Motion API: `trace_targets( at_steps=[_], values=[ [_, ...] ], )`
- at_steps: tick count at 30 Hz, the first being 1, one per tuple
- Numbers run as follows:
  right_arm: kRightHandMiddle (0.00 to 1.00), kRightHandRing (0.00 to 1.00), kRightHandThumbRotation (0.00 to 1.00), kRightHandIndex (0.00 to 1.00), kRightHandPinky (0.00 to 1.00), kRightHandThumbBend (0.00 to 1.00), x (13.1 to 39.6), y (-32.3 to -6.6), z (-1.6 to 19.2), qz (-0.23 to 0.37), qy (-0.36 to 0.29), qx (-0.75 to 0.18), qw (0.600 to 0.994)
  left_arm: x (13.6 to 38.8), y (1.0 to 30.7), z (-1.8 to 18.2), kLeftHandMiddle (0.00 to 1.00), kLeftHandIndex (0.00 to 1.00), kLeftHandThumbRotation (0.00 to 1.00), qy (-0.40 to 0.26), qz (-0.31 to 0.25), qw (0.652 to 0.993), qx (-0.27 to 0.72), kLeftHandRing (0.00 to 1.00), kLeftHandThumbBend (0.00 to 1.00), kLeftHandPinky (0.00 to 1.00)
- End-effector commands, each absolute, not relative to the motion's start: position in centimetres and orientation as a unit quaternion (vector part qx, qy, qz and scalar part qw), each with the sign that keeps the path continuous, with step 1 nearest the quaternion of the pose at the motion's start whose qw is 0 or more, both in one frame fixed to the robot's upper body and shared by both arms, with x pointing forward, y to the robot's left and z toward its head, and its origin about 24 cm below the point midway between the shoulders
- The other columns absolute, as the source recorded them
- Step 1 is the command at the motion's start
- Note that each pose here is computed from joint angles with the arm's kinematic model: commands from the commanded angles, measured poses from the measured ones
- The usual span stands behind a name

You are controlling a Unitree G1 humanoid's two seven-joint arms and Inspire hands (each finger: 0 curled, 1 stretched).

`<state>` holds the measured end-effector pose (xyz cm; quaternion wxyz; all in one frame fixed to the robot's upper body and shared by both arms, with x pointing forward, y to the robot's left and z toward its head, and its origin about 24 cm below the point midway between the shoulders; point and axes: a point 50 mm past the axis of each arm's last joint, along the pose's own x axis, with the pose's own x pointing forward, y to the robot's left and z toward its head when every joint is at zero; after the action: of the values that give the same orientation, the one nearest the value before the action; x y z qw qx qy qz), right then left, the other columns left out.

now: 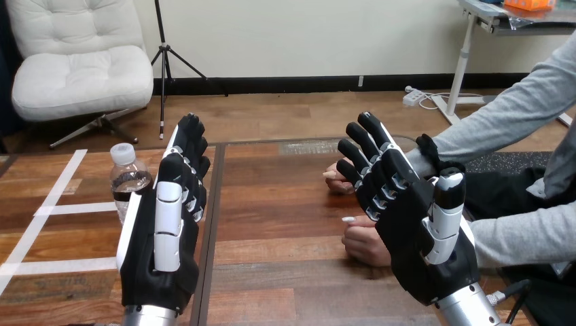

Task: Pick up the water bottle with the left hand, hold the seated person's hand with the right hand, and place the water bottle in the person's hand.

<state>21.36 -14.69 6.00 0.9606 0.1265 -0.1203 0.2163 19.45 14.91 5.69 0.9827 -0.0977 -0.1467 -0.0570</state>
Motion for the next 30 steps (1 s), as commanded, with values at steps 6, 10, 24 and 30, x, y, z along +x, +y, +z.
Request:
trace_targets(
  at_steps=[6,10,24,30],
  values=[
    [1.00,1.00,1.00,1.00,1.00,1.00,22.4,-14.2,7.7,0.225,-0.165,0.125,0.952,18.5,14.7,6.0,0.98,0.97,0.97,-0.155,-0.043,0.980,-0.116,1.00,0.69,1.00],
    [1.00,1.00,1.00,1.00,1.00,1.00,22.4,-14.2,7.7,0.226,-0.164,0.125,0.952,18.5,14.7,6.0,0.98,0.97,0.94,-0.152,-0.047,0.980,-0.116,1.00,0.70,1.00],
    [1.00,1.00,1.00,1.00,1.00,1.00,22.3,-14.3,7.6,0.227,-0.162,0.122,0.953,18.6,14.9,6.2,0.99,0.99,0.80,-0.161,-0.062,0.981,-0.090,1.00,0.81,1.00],
    [1.00,1.00,1.00,1.00,1.00,1.00,22.3,-14.3,7.6,0.227,-0.162,0.123,0.952,19.0,15.6,7.0,1.00,1.00,0.79,-0.176,-0.062,0.979,-0.083,1.00,0.88,1.00]
  ],
)
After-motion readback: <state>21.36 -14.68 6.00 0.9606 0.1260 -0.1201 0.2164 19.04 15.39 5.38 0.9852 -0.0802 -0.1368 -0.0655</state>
